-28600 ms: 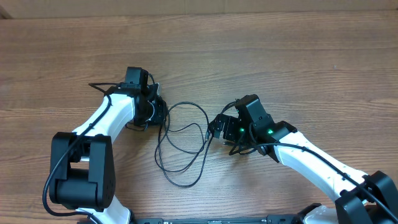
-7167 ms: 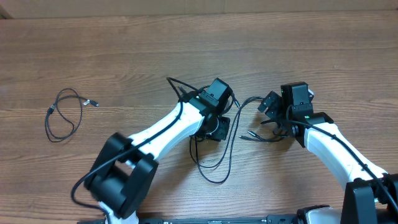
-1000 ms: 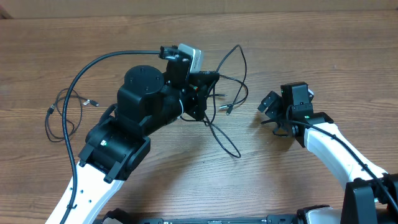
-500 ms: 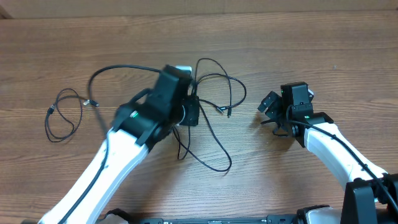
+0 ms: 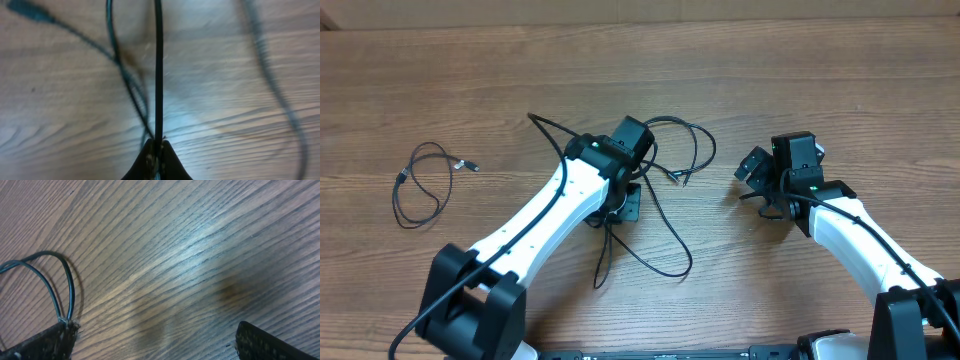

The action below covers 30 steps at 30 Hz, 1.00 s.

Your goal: Untangle cables

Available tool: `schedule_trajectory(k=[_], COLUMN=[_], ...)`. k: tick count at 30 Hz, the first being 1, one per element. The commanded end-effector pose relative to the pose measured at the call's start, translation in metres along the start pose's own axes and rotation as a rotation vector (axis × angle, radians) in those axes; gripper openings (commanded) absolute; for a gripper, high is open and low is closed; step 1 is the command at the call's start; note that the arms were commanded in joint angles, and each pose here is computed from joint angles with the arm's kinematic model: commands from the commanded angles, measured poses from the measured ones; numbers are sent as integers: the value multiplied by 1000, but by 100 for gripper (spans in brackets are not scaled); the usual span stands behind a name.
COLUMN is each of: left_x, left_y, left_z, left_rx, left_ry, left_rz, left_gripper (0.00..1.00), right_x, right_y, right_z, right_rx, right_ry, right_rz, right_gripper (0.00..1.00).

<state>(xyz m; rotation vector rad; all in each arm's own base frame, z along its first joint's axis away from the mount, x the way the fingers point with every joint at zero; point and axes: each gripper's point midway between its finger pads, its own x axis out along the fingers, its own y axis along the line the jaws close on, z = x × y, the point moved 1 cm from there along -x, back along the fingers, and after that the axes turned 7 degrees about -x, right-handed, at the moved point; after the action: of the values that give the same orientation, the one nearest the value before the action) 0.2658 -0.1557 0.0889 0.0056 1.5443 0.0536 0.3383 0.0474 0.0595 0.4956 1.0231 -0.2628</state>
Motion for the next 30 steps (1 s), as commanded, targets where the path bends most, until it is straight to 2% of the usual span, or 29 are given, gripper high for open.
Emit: schedule_trajectory(k=[1,5,11,18,30], left_x=[8,13,13,16,47], left_y=[16,24,36,41,54], left_z=[1,-1,2,-3,-13], left_rx=[-12,-27,-65,-73,-98], left_ry=[16,52,67,88,101], left_rz=[93,117,123,131,146], left_gripper=[4,5,11,11,16], right_x=[0,0,0,0,0], right_y=[-5,-5,-5,-5,-5], right_z=[-1,-1,-1,-1,-1], right_rx=[-1,-1,-1,-1,-1], right_ry=[-8,-8,-8,-8,-8], right_rz=[-17,-17,-17,-17,-17], right_gripper=[100,100,100,100,100])
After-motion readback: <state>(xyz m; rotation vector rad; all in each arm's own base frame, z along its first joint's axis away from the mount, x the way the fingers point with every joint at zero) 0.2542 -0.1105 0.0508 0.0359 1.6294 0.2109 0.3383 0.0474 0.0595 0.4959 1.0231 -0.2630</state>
